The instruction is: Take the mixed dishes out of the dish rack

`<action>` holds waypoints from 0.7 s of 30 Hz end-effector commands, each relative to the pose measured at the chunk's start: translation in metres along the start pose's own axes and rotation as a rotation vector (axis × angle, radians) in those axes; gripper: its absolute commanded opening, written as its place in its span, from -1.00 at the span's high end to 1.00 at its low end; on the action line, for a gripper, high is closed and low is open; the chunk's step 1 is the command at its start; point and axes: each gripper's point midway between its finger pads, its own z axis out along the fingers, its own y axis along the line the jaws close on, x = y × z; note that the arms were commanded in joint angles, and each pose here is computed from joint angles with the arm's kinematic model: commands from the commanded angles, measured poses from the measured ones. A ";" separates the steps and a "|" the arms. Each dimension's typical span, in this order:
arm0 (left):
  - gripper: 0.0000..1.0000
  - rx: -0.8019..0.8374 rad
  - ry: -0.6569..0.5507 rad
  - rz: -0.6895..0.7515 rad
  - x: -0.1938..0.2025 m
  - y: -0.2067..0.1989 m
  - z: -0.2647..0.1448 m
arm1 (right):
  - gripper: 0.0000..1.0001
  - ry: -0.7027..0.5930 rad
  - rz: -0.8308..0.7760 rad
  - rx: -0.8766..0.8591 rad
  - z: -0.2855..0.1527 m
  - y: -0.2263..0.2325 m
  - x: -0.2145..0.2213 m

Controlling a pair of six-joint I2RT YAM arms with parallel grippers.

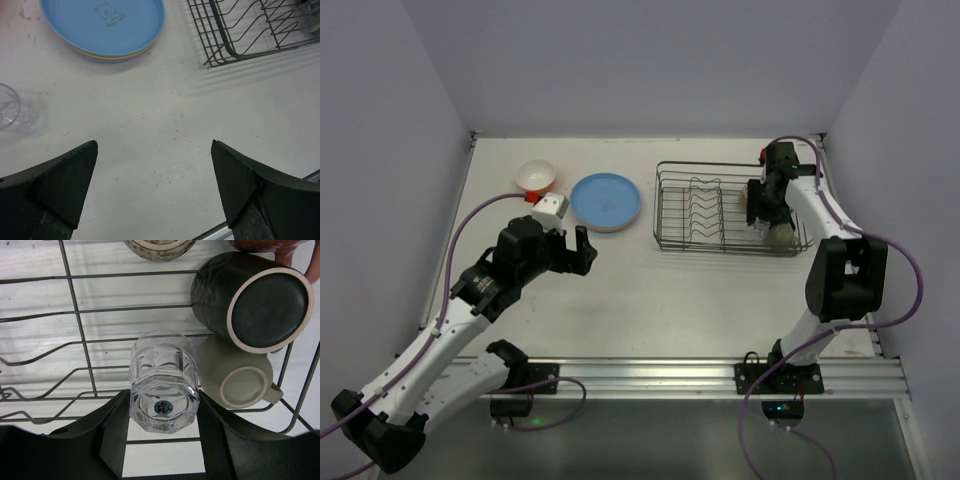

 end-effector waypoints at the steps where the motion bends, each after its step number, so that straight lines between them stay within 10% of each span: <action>1: -1.00 0.024 -0.037 0.023 -0.009 -0.005 0.001 | 0.93 -0.120 -0.003 -0.045 -0.039 0.004 -0.022; 14: -1.00 0.042 -0.080 -0.019 -0.023 -0.011 -0.007 | 1.00 -0.315 0.012 -0.135 -0.117 0.012 -0.037; 21: -1.00 0.604 -0.332 -0.165 -0.078 -0.107 -0.054 | 1.00 -0.724 -0.219 -0.876 -0.276 0.115 -0.017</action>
